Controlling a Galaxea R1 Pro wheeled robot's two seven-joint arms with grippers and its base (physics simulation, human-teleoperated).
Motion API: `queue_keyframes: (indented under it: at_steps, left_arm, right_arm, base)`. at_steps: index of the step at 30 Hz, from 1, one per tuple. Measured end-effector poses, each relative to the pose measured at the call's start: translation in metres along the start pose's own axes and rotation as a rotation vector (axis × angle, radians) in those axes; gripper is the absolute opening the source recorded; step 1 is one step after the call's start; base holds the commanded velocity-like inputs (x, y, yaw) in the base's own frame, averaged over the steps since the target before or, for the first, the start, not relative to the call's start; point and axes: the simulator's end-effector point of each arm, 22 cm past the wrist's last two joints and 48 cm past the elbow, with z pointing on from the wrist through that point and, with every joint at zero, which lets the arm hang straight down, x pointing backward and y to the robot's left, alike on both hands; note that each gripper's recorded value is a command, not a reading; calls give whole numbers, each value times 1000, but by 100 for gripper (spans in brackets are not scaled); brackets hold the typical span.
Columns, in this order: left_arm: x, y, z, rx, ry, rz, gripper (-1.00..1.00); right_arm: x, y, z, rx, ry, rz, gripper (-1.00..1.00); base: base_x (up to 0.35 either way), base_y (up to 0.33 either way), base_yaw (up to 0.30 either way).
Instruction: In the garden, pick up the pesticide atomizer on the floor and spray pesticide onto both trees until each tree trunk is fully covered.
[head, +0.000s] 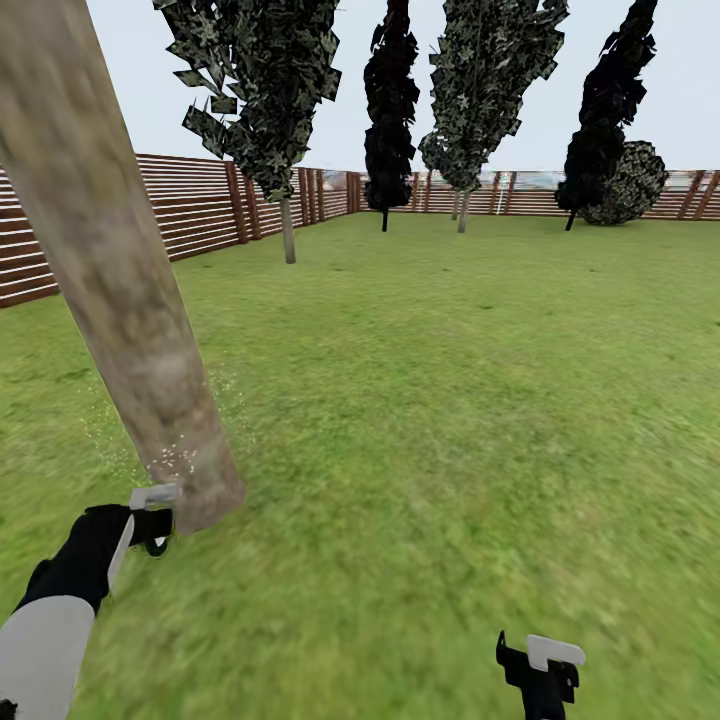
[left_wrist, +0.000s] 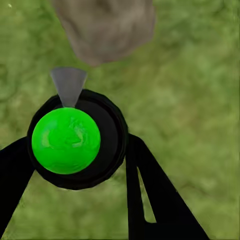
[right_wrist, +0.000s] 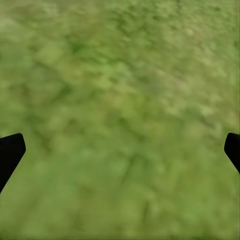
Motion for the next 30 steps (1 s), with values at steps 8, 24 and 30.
queue_keyframes:
  at_steps: [8,24,30]
  left_arm:
    - [-70,3,-44,-5,-62,42,-100]
    - [-77,61,-68,-44,-24,69,-100]
    - [-55,66,-64,-70,13,88,-100]
  right_arm:
    - [0,0,0,1,0,0,100]
    - [0,3,-1,-4,1,1,100]
    - [0,0,0,-1,-1,-1,100]
  base:
    - [0,0,0]
    - [0,0,182]
    - [276,62,10]
